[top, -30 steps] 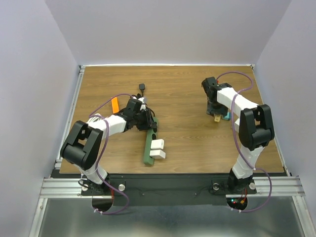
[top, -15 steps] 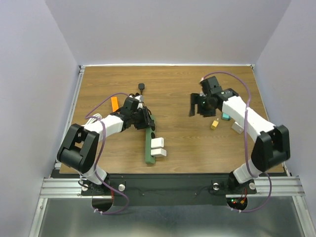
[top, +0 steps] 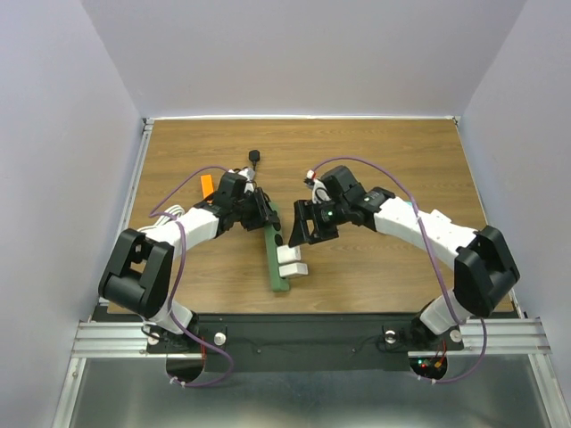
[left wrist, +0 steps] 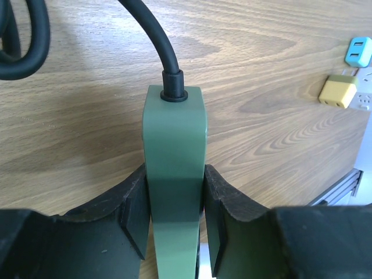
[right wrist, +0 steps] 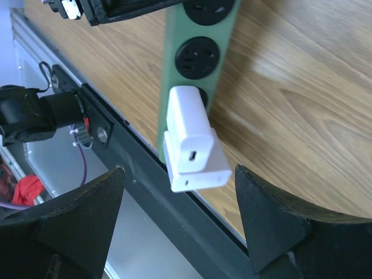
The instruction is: Pull the plug off the socket
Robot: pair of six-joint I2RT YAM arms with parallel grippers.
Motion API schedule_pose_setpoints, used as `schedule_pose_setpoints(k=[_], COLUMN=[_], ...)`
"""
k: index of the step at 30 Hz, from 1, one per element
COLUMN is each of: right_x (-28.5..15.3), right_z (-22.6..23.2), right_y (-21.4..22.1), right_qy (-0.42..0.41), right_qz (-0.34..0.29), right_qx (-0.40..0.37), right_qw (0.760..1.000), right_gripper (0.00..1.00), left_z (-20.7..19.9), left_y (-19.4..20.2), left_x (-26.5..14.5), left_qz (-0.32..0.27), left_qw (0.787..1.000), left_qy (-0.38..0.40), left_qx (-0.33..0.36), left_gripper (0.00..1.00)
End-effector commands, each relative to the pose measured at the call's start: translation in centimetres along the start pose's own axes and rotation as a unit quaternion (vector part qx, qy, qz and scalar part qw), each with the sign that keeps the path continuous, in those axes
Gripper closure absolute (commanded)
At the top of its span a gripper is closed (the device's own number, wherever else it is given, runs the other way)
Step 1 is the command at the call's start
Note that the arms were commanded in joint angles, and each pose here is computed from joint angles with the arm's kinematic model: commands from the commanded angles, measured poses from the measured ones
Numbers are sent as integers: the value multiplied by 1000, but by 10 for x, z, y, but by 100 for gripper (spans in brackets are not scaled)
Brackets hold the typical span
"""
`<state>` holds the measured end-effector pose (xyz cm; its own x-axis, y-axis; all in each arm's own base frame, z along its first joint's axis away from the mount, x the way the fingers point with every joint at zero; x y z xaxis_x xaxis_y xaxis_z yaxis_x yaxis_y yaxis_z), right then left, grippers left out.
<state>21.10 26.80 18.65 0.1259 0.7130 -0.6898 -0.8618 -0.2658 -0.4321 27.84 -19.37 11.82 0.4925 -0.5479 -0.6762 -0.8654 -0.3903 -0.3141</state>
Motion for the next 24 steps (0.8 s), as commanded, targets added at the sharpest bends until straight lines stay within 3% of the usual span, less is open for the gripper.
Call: schedule_pose_setpoints(k=[1,8,11,14,15,17,18,19,21,23,24], right_x=[9,39,47,53,55,56,55,54,52,51,49], right_z=[19,20,23,24,23,21,21,21,18,16,13], right_y=[-14,1,4,4,4,2,1,0,-4,-6,-8], right_qy=[-47,-30,-35,-36,-33,-24,-22,-18,2,19,36], right_qz=[-18,19,32,38,39,34,31,27,13,4,-3], right_qx=[-24,-42,-49,-53,-53,-54,-55,-55,-56,-54,-51], right_qw=[998,999,998,997,997,998,998,998,998,998,998], right_gripper=[19,20,27,46,60,77,92,98,100,100,100], left_z=[-46,-45,-46,-49,-50,-51,-51,-50,-46,-41,-36], left_y=[-28,-26,-26,-26,-26,-26,-26,-25,-23,-22,-21], left_x=[-23,-24,-25,-25,-26,-27,-28,-28,-28,-28,-28], left_qz=[-47,-47,-45,-44,-45,-47,-48,-48,-44,-45,-51], left_qw=[995,994,994,993,992,992,992,992,992,993,994], left_qy=[90,96,101,112,116,119,120,119,114,106,92], left_qx=[7,-1,-4,-9,-10,-12,-11,-11,-13,-17,-21], left_gripper=[100,100,100,100,100,100,100,100,84,57,50])
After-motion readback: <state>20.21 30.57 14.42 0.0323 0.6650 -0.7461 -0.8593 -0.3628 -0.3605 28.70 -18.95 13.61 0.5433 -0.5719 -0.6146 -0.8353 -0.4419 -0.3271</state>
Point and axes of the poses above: each gripper's point midway between its finger pads, its own x axis out along the fingers, its own z axis along the line the jaws close on, y = z × x, the point moved 6 cm from there along -x, back along the fingers, and after that the axes turned 7 degrees about -x, right-handed, at the moved point
